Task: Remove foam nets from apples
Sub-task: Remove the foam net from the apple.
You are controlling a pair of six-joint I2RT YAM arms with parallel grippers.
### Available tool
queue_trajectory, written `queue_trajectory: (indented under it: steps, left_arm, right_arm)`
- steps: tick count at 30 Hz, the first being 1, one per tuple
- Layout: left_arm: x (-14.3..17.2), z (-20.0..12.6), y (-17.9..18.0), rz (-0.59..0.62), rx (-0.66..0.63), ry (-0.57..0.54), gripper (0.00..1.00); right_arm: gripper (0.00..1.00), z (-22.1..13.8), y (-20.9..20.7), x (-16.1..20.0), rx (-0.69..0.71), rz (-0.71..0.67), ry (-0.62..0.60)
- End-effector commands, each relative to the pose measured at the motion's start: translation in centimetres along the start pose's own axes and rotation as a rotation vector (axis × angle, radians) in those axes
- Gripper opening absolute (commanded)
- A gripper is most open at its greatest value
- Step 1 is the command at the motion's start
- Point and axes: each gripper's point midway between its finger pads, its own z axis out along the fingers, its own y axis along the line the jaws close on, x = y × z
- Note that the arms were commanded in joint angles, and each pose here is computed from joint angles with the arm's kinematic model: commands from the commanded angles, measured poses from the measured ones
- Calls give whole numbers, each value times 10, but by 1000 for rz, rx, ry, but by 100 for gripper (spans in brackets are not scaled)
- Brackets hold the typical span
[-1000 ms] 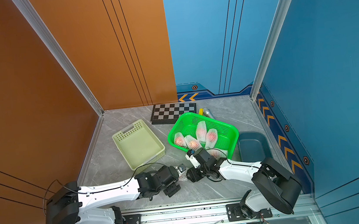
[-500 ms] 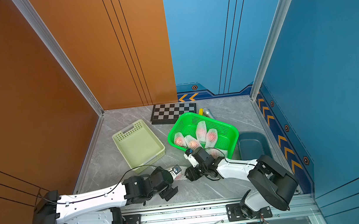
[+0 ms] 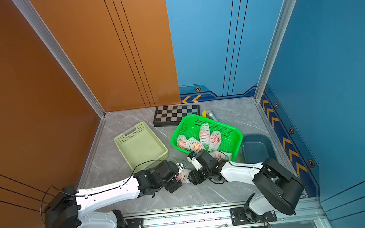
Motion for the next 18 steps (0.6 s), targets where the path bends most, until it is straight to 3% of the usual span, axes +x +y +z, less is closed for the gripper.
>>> queue_trajectory:
  steps: [1,8,18]
  left_arm:
    - [5,9,-20,4,109,7,95]
    - [19,2,-44,-76,221,18,81]
    - [20,-16,-73,-119,316,9,83]
  right_arm:
    - [60,-8,4,4,5,-16,10]
    - [60,-21,12,-7,6,-37,-38]
    - [61,-26,12,-23,26,-58,-75]
